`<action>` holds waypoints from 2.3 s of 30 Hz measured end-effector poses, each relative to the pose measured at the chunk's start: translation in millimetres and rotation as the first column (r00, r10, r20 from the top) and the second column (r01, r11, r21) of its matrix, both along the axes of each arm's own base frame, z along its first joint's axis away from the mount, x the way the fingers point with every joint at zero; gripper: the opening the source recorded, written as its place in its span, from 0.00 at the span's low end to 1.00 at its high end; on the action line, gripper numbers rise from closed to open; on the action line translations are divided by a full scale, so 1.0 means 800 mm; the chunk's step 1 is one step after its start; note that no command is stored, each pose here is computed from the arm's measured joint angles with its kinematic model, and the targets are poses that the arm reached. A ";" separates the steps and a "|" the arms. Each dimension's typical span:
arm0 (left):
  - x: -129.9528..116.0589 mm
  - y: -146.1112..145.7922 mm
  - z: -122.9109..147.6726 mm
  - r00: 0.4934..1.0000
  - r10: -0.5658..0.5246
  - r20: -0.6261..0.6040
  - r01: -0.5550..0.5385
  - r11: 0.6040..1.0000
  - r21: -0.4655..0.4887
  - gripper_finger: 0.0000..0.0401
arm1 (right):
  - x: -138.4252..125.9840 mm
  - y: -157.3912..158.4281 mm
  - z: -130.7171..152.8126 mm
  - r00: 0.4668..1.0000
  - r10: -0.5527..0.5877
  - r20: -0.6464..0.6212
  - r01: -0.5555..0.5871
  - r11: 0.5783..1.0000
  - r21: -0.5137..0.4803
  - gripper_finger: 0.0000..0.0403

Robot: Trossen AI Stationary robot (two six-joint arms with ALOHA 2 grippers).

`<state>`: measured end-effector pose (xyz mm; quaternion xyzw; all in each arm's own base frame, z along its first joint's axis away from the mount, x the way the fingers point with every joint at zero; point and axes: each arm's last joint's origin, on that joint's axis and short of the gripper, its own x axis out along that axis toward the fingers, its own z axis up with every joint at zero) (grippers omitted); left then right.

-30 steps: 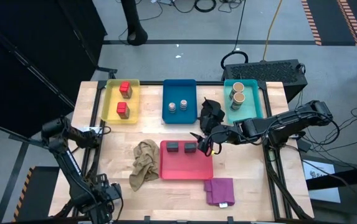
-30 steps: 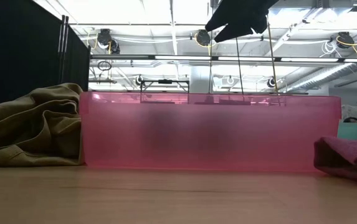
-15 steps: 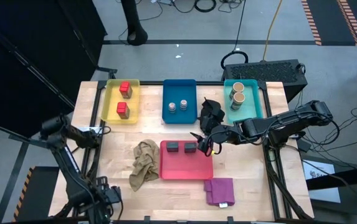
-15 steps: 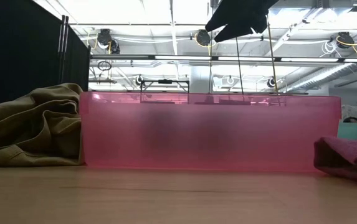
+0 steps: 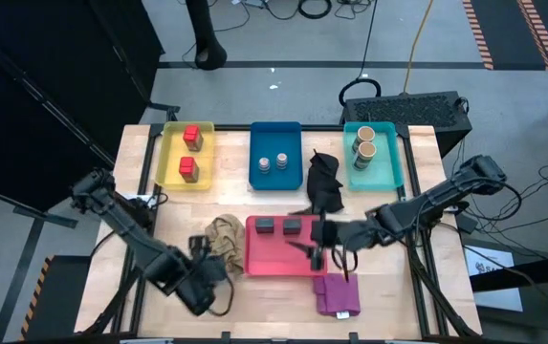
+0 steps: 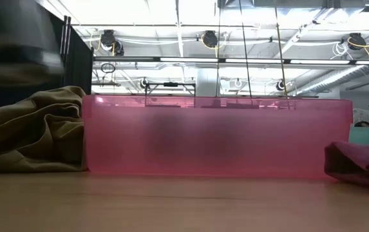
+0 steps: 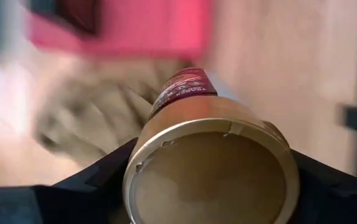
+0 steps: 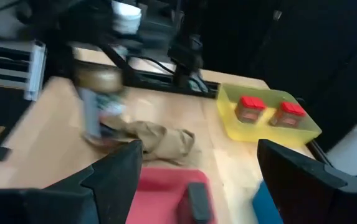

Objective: Sort spices by type
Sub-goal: Put the golden seasoning bottle into the light blue bin

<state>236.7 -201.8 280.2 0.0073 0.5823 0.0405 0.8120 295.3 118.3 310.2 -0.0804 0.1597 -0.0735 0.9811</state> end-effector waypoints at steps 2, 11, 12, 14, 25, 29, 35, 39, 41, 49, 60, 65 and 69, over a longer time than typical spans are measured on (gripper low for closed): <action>0.015 0.015 0.000 0.999 -0.027 0.043 0.024 0.997 0.071 0.71 | 0.005 0.016 0.004 1.000 0.008 -0.003 -0.008 1.000 -0.008 0.74; 0.057 0.050 0.007 0.977 -0.121 0.174 0.083 0.973 0.213 0.71 | 0.042 0.059 0.031 0.975 -0.040 -0.217 0.030 0.998 -0.048 0.74; 0.059 0.051 0.008 0.974 -0.134 0.182 0.089 0.968 0.236 0.71 | 0.044 0.060 0.034 0.969 -0.052 -0.241 0.042 0.998 -0.045 0.74; 0.061 0.052 0.009 0.966 -0.163 0.202 0.098 0.949 0.299 0.71 | 0.047 0.064 0.039 0.954 -0.076 -0.291 0.070 0.997 -0.034 0.74; 0.058 0.029 0.016 0.915 -0.303 0.268 0.169 0.888 0.427 0.71 | 0.058 0.110 0.040 0.912 -0.079 -0.402 0.119 0.990 0.077 0.74; 0.061 0.024 0.019 0.895 -0.320 0.310 0.158 0.879 0.450 0.71 | 0.068 0.126 0.030 0.910 -0.070 -0.408 0.111 0.991 0.078 0.74; 0.068 0.019 0.025 0.867 -0.316 0.386 0.138 0.895 0.423 0.71 | 0.081 0.125 0.011 0.900 -0.144 -0.413 0.161 0.987 0.008 0.74; 0.069 0.018 0.026 0.862 -0.314 0.398 0.135 0.898 0.418 0.71 | 0.085 0.116 0.012 0.898 -0.177 -0.404 0.191 0.981 -0.005 0.74; 0.071 0.016 0.028 0.849 -0.323 0.417 0.137 0.899 0.417 0.71 | 0.089 0.113 0.012 0.900 -0.175 -0.399 0.185 0.983 -0.012 0.74; 0.080 0.011 0.035 0.800 -0.367 0.474 0.164 0.895 0.416 0.71 | 0.099 0.100 0.005 0.884 -0.152 -0.442 0.141 0.988 -0.057 0.74; 0.086 0.010 0.042 0.771 -0.348 0.534 0.142 0.910 0.389 0.71 | 0.109 0.093 0.008 0.892 -0.098 -0.442 0.068 0.994 -0.083 0.74; 0.087 0.010 0.043 0.764 -0.357 0.538 0.144 0.906 0.397 0.72 | 0.110 0.092 0.008 0.893 -0.099 -0.439 0.061 0.993 -0.099 0.65; 0.087 0.010 0.043 0.764 -0.359 0.536 0.148 0.906 0.396 0.78 | 0.109 0.093 0.008 0.894 -0.101 -0.437 0.066 0.993 -0.094 0.62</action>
